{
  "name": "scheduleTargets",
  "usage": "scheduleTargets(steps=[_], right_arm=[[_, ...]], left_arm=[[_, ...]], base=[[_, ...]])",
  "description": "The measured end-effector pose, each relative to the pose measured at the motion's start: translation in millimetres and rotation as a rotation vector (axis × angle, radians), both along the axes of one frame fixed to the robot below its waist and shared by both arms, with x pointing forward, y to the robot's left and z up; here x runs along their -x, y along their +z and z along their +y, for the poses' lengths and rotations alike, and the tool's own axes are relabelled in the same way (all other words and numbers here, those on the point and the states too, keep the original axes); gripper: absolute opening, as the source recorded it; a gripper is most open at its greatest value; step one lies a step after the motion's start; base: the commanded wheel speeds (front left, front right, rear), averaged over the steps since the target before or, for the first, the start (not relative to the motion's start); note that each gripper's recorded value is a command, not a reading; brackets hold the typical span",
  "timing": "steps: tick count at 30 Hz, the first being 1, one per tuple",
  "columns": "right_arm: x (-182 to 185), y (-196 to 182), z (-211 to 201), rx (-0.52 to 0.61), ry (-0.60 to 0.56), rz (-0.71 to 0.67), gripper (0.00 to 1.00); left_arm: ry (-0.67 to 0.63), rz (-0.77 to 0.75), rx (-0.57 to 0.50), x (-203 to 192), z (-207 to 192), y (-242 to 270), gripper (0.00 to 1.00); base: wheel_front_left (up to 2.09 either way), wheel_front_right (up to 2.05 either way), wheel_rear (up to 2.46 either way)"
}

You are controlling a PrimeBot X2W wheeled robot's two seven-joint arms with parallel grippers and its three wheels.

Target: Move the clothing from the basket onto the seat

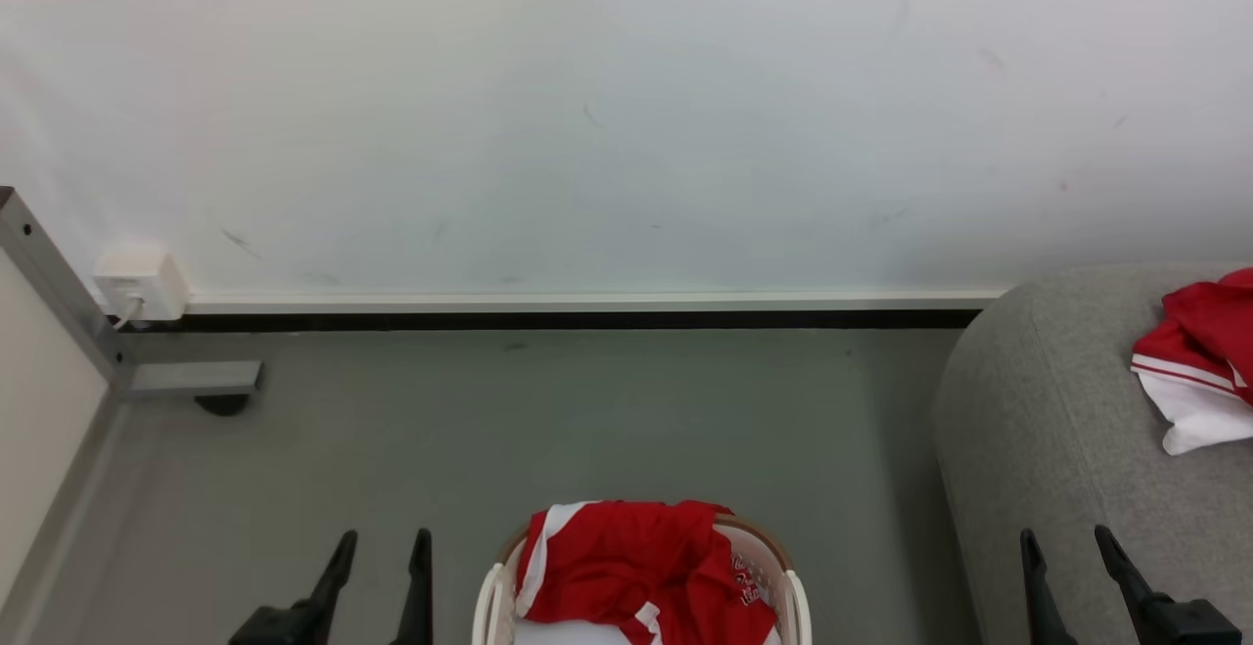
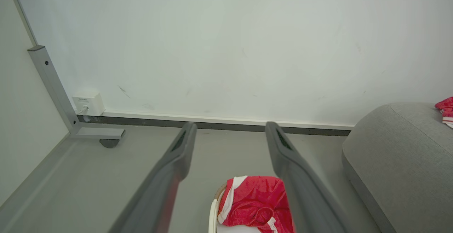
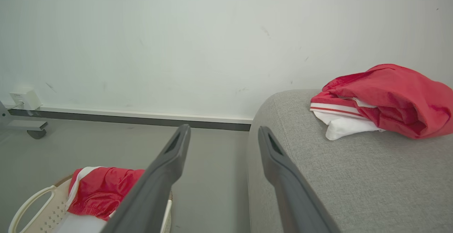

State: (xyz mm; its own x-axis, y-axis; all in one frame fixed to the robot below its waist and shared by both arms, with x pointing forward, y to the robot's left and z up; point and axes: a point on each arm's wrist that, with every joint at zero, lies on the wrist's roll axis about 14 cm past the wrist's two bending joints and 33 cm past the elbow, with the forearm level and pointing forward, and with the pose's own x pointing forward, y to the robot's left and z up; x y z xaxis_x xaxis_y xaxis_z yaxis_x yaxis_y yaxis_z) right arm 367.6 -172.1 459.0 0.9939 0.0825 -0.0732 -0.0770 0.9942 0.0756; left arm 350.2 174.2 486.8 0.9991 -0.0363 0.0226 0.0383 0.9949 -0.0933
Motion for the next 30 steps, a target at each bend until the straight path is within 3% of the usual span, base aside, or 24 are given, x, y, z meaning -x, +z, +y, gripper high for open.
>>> scheduleTargets(steps=[7, 16, 30], right_arm=[[-8, 3, -11, -0.006, -0.036, -0.009, 1.00], [-41, -2, -34, 0.017, -0.095, -0.007, 1.00], [-90, -41, -40, 0.096, -0.078, 0.039, 1.00]], left_arm=[[-0.105, 0.020, 0.005, -22, -32, -5, 1.00], [-0.324, 0.057, -0.011, -91, -102, -22, 1.00], [-0.593, 0.456, -0.051, -131, -184, -177, 1.00]], base=[[0.00, 0.00, 0.00], [0.00, 0.00, 0.00], [0.00, 0.00, 0.00]])
